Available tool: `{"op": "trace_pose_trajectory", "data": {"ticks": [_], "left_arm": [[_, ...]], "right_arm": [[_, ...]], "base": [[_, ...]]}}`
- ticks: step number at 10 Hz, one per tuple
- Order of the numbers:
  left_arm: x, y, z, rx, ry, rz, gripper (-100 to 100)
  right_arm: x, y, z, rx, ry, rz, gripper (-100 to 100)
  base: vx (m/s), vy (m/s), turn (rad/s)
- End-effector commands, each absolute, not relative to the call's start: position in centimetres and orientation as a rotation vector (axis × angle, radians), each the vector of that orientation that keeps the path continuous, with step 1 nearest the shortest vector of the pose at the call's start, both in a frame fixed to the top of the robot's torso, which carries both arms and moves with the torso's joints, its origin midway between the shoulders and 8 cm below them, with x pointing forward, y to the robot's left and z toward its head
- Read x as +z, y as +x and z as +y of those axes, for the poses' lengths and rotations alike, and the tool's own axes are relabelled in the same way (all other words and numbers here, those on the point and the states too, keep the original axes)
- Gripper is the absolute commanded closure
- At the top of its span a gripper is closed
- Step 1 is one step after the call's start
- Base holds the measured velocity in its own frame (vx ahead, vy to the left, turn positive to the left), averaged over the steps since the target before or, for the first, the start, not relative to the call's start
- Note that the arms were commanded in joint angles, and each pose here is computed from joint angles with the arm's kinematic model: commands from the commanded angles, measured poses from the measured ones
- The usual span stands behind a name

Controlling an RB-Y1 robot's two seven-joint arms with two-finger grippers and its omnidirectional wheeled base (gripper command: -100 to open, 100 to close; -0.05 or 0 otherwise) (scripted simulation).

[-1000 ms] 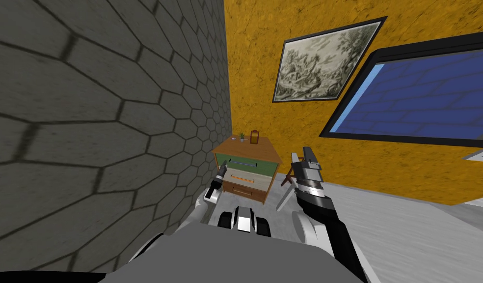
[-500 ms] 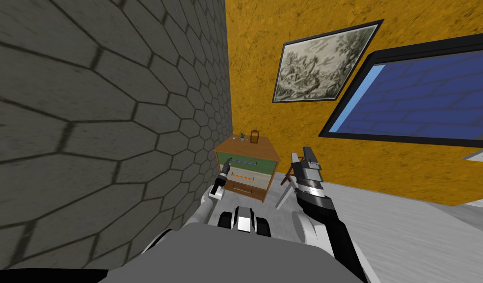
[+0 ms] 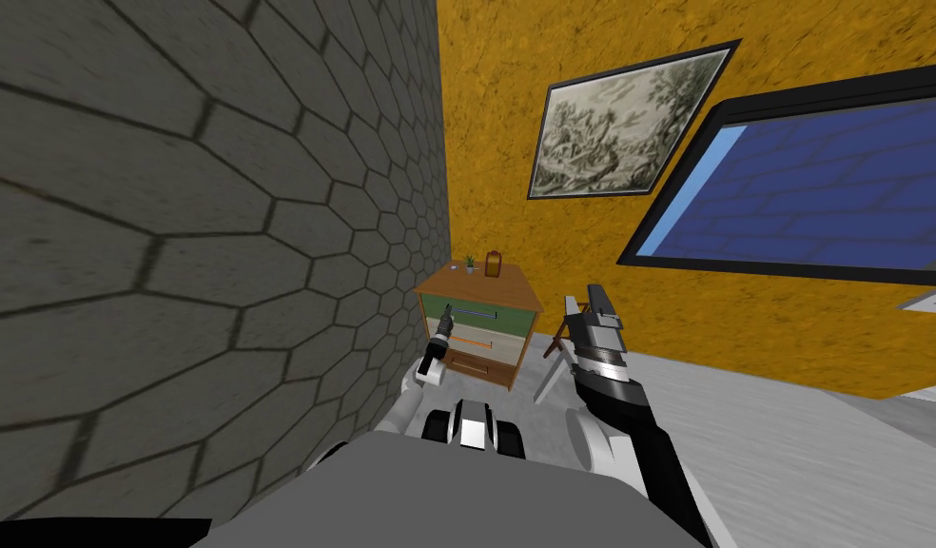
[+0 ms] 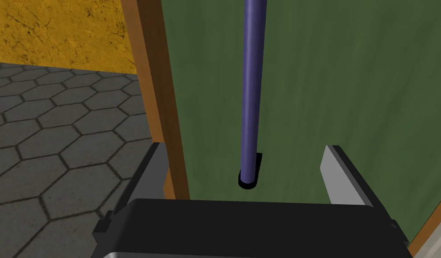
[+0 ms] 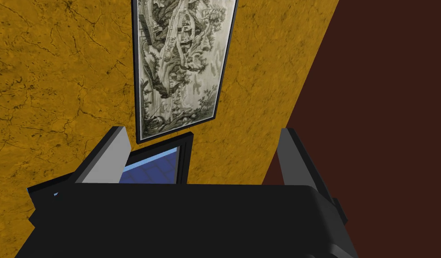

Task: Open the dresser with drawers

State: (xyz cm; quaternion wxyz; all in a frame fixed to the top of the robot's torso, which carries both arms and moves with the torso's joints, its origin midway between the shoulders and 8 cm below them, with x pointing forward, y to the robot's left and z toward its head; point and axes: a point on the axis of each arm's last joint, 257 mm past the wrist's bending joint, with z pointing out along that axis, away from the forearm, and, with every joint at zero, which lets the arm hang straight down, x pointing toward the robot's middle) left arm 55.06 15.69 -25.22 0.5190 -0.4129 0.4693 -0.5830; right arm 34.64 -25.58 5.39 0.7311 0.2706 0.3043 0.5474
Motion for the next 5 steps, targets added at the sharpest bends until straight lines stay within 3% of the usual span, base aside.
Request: {"op": "trace_pose_trajectory", "data": {"ticks": [1, 2, 5], "left_arm": [[-24.66, 55.43, 15.60, -1.400, -0.988, 1.124, -100], [-24.63, 55.50, 15.58, -1.400, -0.989, 1.126, 100], [-24.22, 55.65, 15.18, -1.407, -0.983, 1.129, 100]], "right_arm": [[5.38, 34.64, -25.58, 1.205, 0.596, 0.670, 0], [5.39, 34.64, -25.58, 1.205, 0.596, 0.670, 0], [5.39, 34.64, -25.58, 1.205, 0.595, 0.670, 0]], "base": [[0.025, -0.006, 0.003], [0.000, 0.000, 0.000], [-0.161, 0.033, 0.026]]}}
